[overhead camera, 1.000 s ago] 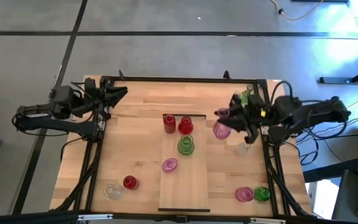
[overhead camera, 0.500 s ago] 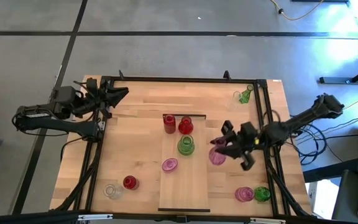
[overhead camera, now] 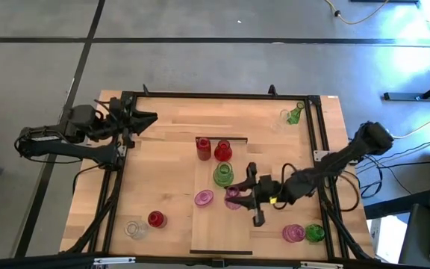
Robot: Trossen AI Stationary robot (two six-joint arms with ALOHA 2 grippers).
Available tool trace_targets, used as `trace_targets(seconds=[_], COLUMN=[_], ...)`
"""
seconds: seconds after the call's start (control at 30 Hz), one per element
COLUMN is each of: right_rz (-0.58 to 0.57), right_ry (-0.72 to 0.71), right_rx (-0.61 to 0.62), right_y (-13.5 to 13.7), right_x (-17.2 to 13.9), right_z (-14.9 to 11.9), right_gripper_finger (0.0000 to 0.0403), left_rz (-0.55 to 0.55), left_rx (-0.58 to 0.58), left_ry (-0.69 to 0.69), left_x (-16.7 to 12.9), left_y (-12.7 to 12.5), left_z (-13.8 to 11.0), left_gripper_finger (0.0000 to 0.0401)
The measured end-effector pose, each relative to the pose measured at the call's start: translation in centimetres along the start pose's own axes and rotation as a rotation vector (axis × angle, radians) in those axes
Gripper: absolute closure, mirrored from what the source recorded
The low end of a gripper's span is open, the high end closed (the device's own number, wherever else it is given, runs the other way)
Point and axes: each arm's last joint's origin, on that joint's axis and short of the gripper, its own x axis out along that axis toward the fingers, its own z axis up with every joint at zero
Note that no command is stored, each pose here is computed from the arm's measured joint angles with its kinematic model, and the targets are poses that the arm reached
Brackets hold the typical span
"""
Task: Sort vases onto shelf
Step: Put the top pink vase on the shelf aligned with the other pink vase
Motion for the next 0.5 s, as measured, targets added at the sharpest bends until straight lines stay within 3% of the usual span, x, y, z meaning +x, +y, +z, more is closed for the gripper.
trace_targets(seconds=[0.5], right_rz=[-0.104], right_ry=[0.070], right_rx=[-0.121], right_y=[0.1], right_x=[1.7], right_z=[-5.7], right_gripper_finger=[0.0319], left_rz=[-0.005], left_rx=[0.006], left_ry=[0.030], left_x=[0.0], left_y=[0.1], left_z=[-0.3], left_gripper_finger=[0.0333])
